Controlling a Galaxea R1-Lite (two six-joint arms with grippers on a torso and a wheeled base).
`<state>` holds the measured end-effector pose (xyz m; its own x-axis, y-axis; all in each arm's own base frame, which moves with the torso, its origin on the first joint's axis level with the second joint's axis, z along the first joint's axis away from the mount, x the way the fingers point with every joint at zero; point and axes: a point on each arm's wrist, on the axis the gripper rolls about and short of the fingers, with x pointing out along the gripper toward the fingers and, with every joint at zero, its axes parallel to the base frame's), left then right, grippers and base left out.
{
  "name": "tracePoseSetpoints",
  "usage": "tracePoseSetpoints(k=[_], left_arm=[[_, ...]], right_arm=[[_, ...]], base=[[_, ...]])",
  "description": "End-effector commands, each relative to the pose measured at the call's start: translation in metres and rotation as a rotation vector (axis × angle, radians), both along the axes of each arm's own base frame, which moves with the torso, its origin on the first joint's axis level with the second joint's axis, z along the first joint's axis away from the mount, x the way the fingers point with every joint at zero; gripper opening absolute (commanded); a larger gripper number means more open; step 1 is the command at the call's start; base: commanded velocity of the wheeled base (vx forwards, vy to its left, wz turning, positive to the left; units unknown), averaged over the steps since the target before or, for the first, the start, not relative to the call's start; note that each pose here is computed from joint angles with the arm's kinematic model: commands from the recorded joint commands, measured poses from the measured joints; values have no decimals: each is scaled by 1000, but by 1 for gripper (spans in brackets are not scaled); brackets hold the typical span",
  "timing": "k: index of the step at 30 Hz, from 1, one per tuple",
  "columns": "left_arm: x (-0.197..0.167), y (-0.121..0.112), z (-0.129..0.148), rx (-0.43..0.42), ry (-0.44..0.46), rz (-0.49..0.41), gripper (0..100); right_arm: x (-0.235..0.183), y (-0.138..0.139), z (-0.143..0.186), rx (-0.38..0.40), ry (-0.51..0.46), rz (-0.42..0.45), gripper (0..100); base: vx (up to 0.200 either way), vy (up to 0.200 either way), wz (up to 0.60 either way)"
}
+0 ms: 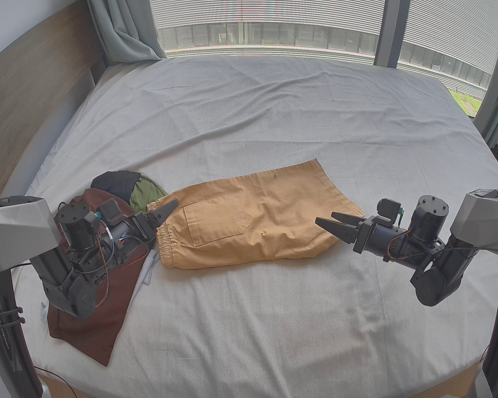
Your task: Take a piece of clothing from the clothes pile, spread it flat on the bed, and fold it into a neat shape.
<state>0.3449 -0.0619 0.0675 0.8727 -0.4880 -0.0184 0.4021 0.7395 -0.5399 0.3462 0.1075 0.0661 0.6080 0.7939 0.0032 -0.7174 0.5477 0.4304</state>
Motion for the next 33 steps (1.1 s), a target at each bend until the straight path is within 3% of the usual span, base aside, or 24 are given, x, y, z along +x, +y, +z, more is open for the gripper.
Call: tracePoseSetpoints(k=[1, 13, 18, 33], left_arm=[[-6, 1, 1, 14, 4, -14, 100], [-13, 3, 3, 112, -41, -29, 100], [-20, 2, -4, 248, -82, -52, 100], [-25, 4, -11, 328, -99, -89, 100]], right_arm=[[-6, 7, -6, -8, 24, 17, 100], [-14, 11, -9, -16, 47, 32, 100], [-14, 15, -14, -16, 68, 41, 100], [-16, 32, -25, -6, 127, 0, 100]], base=[[0, 0, 0], [0, 0, 0], [0, 0, 0], [0, 0, 0]])
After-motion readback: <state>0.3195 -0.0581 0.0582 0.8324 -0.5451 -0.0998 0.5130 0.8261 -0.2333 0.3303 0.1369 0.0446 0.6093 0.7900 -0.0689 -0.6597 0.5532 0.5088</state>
